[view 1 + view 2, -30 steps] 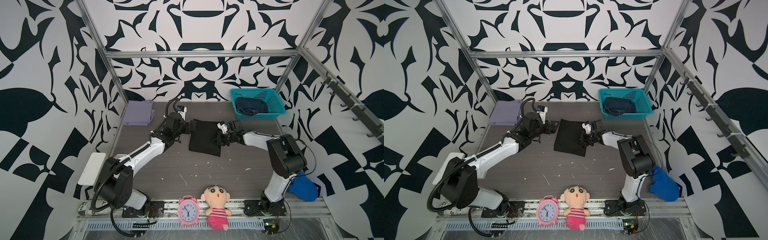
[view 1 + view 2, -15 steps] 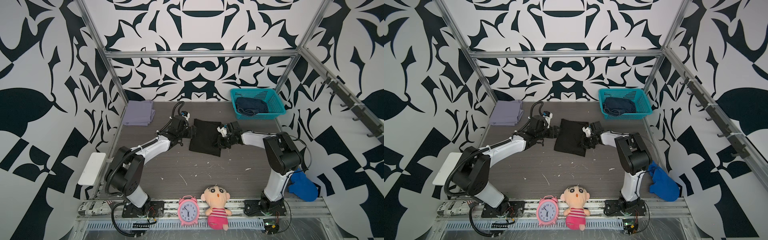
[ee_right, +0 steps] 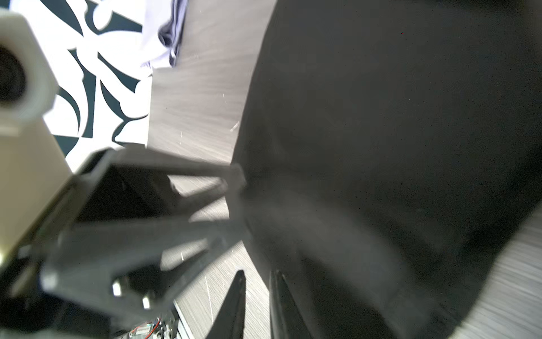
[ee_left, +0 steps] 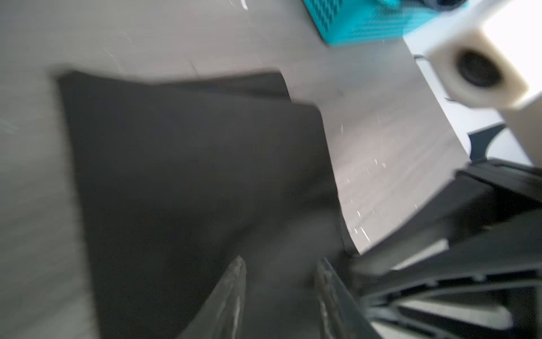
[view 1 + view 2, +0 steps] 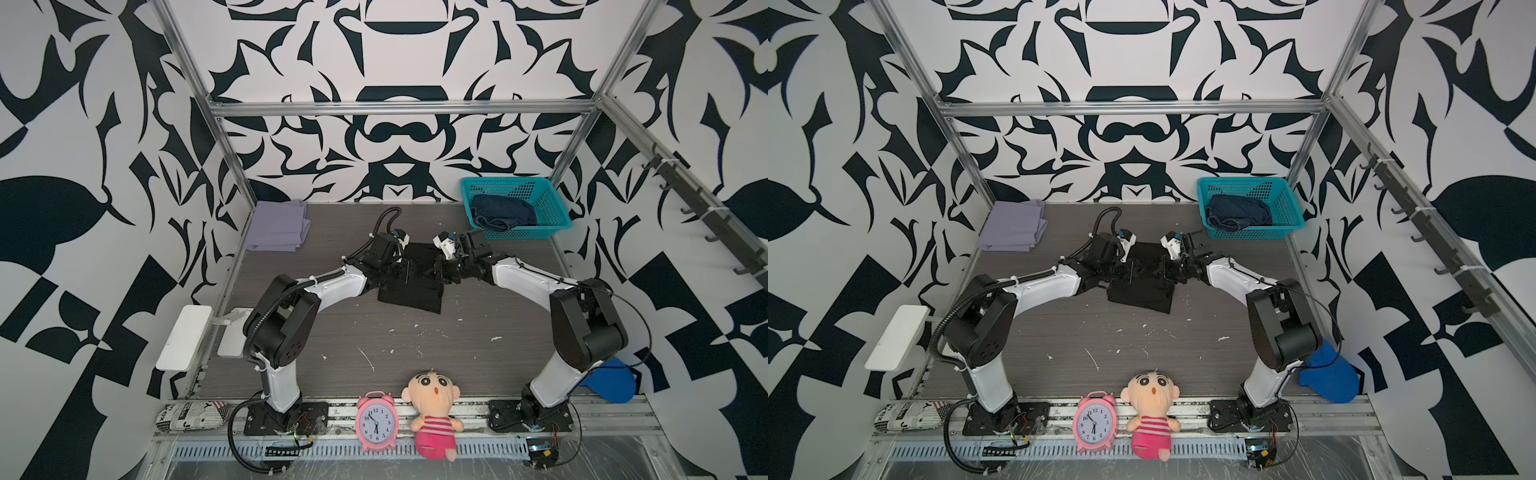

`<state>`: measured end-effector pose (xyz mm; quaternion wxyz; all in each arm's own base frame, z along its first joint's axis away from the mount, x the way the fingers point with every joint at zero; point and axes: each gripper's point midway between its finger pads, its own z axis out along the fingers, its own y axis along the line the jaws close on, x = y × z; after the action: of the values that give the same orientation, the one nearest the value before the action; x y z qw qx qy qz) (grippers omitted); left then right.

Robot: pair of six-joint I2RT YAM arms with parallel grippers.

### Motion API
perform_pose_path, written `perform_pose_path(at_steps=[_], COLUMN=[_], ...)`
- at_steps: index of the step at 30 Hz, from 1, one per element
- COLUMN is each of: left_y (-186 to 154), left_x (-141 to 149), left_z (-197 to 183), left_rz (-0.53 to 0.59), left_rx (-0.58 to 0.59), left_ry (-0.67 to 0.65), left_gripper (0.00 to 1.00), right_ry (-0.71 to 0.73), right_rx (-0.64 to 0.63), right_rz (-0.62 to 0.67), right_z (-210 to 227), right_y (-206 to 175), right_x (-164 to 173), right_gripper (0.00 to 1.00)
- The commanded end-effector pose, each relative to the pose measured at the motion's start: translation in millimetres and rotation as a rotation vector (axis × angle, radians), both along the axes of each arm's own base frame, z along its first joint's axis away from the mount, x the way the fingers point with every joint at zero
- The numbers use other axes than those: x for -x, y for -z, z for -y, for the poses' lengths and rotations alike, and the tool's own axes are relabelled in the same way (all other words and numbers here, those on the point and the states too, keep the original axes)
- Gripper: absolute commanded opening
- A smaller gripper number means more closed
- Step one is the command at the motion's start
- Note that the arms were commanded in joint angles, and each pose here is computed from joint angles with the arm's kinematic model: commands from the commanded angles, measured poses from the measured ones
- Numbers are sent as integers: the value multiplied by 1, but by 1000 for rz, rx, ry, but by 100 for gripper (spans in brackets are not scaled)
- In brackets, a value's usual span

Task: Fold and stack skirts
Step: Smooth out the skirt at the center of the table.

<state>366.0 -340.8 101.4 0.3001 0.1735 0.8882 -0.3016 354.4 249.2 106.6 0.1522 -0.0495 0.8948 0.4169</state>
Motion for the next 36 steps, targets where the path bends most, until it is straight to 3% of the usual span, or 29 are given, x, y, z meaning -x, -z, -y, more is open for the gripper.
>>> perform_pose_path(at_steps=[1,7,12,15,19,25,30,36], left_y=[33,70,67,55,43,48,50,51], left_x=[9,17,16,13,11,10,12,14], left_z=[-11,-22,-31,-32,-33,-32,-32,-35], left_rz=[-90,-160,-138,-112,-93,-101,-107,-107], left_rx=[-18,-74,-97,-97,-95,-97,-92,-99], left_ry=[-36,-66,-91,-93,-92,-94,-102,-103], left_gripper=[31,29,30,31,32,32,32,32], right_ry=[-13,9,7,1,8,76,114,163], right_rx=[1,74,94,94,72,-18,54,125], right_rz=[-85,-140,-132,-108,-31,22,3,-62], right_z=[-2,7,10,10,8,11,14,18], right_y=[33,80,83,70,27,-22,-3,56], right_x=[11,12,12,11,3,-36,-72,-95], right_gripper=[20,19,19,19,19,21,21,20])
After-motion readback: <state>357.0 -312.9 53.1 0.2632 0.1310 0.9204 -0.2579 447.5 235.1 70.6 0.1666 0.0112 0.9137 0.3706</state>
